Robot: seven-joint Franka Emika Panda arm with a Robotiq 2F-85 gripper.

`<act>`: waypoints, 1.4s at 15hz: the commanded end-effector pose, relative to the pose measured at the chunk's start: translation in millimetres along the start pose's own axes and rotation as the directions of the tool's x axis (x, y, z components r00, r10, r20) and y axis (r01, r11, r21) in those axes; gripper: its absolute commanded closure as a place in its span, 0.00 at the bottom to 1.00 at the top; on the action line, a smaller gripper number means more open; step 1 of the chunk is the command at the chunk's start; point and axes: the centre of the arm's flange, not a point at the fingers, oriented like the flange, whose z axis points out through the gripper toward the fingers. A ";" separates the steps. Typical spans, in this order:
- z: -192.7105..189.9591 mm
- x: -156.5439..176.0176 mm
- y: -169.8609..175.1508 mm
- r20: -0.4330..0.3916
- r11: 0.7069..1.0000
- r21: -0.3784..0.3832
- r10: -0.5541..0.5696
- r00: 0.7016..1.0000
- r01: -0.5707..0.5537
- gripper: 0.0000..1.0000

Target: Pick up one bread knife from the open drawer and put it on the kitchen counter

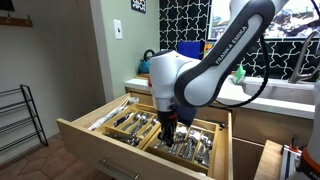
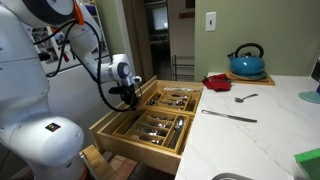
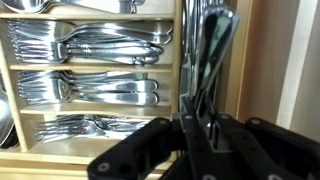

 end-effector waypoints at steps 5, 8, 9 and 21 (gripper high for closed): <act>-44.0 -21.8 3.1 -0.063 1.000 0.001 -0.017 0.998 0.018 0.92; -61.5 -34.5 10.4 -0.081 0.999 -0.024 0.034 0.996 -0.036 0.92; -69.0 -42.0 16.7 -0.085 0.998 -0.031 0.061 0.994 -0.064 0.92; -147.1 -108.6 165.4 -0.131 0.823 -0.286 0.473 0.871 -0.490 0.92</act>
